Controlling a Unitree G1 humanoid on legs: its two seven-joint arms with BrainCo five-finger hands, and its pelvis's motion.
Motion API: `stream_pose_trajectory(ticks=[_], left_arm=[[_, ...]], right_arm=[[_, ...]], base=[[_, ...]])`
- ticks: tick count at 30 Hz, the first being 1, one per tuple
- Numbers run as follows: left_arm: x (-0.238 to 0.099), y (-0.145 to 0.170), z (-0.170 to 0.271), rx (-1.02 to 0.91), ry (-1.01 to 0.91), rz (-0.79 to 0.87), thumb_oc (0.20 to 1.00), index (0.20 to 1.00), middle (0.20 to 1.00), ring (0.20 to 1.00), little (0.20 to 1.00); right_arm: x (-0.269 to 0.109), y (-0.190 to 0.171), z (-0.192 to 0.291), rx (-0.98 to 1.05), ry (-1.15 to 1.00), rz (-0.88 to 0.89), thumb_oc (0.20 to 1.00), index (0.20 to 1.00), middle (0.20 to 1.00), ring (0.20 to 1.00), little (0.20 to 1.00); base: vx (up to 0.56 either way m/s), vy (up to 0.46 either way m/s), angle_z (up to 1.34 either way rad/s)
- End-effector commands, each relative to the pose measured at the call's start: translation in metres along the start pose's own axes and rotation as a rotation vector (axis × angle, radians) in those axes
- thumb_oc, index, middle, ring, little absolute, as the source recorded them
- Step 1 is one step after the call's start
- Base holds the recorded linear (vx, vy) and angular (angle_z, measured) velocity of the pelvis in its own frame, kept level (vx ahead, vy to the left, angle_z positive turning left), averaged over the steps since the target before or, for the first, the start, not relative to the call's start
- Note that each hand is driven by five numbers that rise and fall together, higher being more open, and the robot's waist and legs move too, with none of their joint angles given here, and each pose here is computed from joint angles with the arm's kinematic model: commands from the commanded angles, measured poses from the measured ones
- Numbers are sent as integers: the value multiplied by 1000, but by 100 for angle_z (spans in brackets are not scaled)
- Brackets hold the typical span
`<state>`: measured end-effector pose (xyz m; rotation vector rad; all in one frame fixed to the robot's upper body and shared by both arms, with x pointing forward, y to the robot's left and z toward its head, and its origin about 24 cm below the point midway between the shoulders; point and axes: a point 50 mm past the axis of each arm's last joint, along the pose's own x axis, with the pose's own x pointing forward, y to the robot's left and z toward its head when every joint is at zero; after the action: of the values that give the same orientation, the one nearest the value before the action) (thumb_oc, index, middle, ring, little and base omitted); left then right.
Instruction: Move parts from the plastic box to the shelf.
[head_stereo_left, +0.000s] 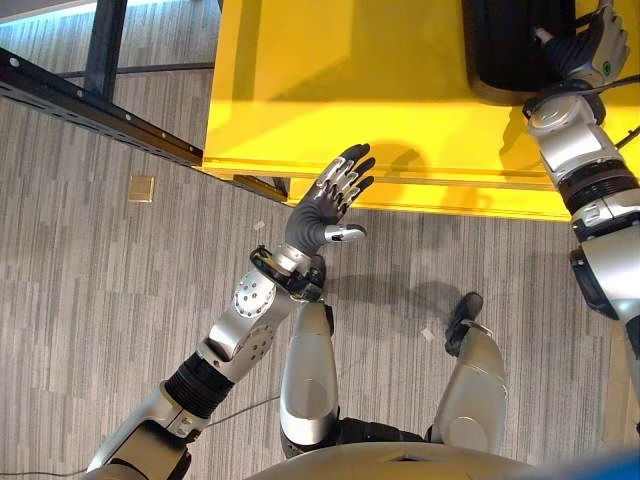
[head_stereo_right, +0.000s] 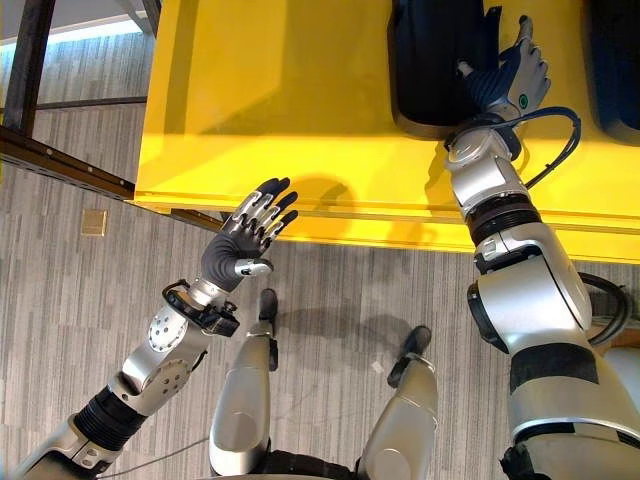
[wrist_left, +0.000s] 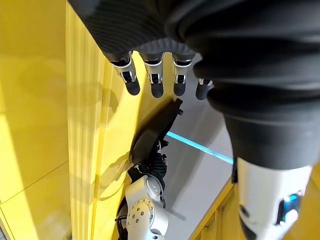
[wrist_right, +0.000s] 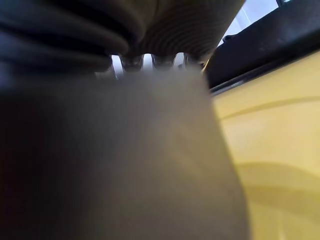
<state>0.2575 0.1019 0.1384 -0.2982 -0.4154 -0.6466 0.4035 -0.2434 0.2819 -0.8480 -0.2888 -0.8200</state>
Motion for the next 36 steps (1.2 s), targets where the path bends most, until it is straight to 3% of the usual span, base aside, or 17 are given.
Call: stream_pose_trajectory(ticks=[1, 11, 14, 16, 19, 28, 33, 36], left_arm=[[3, -20, 22, -25, -117, -108, 1000, 1000, 1000, 1000, 1000], [-1, -22, 19, -32, -112, -106, 1000, 1000, 1000, 1000, 1000], [-2, -22, 20, -30, -121, -104, 1000, 1000, 1000, 1000, 1000], [-4, -22, 21, -41, -128, -94, 1000, 1000, 1000, 1000, 1000], [-7, -19, 23, -69, -149, -67, 1000, 1000, 1000, 1000, 1000], [-23, -10, 23, -80, -170, -38, 1000, 1000, 1000, 1000, 1000], [-38, -9, 22, -42, -192, 28, 1000, 1000, 1000, 1000, 1000], [-51, -2, 22, -13, -207, 86, 1000, 1000, 1000, 1000, 1000]], right_arm=[[17, -33, 36, 30, -116, -173, 1000, 1000, 1000, 1000, 1000], [16, -44, 46, 105, -182, -289, 1000, 1000, 1000, 1000, 1000], [12, -45, 55, 208, -225, -311, 1000, 1000, 1000, 1000, 1000], [2, -49, 70, 413, -305, -335, 1000, 1000, 1000, 1000, 1000], [-9, -56, 79, 547, -376, -331, 1000, 1000, 1000, 1000, 1000], [-53, -50, 63, 901, -373, -100, 1000, 1000, 1000, 1000, 1000], [-123, -21, 22, 998, -296, 132, 1000, 1000, 1000, 1000, 1000], [-175, -5, -31, 980, -144, 320, 1000, 1000, 1000, 1000, 1000]], base=[[0, 0, 0], [0, 0, 0], [0, 0, 0], [-5, 17, 0], [4, 42, -1], [7, 13, -2], [45, 52, -21], [59, 81, -28]])
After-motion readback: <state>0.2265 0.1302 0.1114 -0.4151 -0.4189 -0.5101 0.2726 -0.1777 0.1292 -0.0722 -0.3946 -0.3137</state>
